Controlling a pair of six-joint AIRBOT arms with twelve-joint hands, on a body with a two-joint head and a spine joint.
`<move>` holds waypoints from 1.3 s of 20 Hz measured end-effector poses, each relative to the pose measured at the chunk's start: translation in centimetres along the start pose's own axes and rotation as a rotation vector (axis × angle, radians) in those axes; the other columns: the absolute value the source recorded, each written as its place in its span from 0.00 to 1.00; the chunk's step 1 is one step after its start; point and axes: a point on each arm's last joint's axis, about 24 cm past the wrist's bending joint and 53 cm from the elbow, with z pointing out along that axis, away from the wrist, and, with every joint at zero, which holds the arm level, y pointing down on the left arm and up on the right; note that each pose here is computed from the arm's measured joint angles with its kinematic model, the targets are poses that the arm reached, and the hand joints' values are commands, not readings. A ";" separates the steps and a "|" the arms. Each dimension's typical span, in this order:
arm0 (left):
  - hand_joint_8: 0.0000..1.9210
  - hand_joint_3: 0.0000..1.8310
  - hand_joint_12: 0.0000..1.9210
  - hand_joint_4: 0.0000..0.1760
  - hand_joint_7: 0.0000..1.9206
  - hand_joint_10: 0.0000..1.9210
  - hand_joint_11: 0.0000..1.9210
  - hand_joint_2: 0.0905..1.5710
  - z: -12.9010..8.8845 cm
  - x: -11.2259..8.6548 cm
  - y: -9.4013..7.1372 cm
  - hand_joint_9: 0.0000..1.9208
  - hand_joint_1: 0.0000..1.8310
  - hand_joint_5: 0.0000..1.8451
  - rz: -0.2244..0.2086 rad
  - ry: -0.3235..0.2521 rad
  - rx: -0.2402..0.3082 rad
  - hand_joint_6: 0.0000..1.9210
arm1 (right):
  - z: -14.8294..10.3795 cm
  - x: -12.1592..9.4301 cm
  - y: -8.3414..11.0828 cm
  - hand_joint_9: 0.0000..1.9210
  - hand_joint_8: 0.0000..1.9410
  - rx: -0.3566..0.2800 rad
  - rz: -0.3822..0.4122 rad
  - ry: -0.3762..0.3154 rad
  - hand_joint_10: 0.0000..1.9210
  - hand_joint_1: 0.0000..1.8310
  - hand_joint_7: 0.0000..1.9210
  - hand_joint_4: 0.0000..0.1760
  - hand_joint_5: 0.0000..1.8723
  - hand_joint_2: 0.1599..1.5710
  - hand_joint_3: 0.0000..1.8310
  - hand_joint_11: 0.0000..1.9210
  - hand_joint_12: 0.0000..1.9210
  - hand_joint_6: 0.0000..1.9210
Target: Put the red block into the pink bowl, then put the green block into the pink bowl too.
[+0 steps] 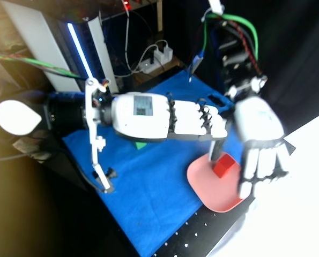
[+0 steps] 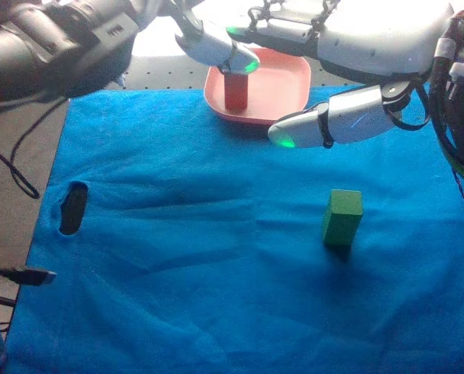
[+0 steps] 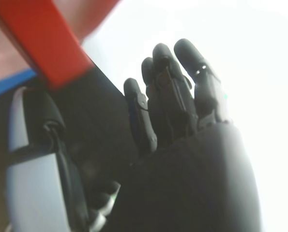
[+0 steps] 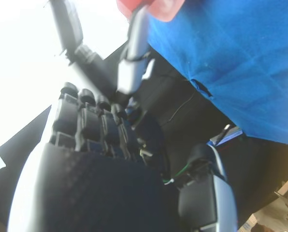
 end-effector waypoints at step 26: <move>0.00 0.00 0.44 0.32 0.29 0.00 0.10 0.50 -12.0 -5.7 4.2 0.30 0.46 0.27 0.093 -0.110 -0.032 0.00 | -6.1 5.0 -3.1 0.09 0.00 0.134 0.117 0.123 0.01 0.12 0.06 0.20 0.00 0.47 0.00 0.12 0.06 0.00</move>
